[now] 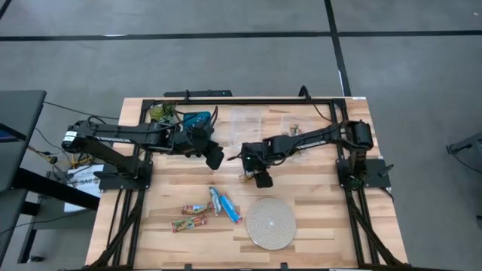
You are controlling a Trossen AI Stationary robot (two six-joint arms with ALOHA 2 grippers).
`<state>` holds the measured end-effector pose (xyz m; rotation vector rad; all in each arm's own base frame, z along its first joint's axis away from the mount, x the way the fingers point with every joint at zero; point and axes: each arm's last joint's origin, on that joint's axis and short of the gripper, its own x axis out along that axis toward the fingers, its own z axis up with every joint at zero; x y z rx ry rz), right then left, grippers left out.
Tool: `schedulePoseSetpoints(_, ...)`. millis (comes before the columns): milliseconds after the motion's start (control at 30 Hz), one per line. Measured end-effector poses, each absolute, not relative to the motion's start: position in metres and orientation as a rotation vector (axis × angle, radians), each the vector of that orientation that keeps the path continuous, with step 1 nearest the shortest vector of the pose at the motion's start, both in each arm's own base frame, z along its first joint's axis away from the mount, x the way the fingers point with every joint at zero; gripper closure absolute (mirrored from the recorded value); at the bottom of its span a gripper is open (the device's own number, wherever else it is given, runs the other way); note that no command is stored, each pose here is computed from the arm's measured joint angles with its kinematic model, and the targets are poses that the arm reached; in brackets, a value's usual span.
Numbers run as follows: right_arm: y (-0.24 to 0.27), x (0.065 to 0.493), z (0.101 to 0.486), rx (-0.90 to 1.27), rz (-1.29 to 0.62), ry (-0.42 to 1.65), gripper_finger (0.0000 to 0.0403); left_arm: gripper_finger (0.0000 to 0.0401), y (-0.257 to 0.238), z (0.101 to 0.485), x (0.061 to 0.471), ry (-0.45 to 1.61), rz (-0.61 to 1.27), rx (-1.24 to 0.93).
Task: Pick and place Granola Bars by type
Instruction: Put the yellow granola bar into the right transparent bin
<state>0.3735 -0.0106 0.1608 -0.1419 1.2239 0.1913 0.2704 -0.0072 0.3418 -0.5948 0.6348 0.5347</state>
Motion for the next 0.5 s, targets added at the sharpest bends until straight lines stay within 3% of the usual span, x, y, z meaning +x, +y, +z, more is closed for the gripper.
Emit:
schedulePoseSetpoints(333, -0.011, 0.374, 0.134, -0.157, 0.167, 1.327, 0.0171, 0.0291, -0.008, 0.342, 0.270, 0.651, 0.503, -0.580)
schedulePoseSetpoints(500, -0.011, 0.374, 0.134, -0.143, 0.159, 1.334, 0.0224, 0.0291, -0.008, 0.342, 0.270, 0.652, 0.502, -0.580)
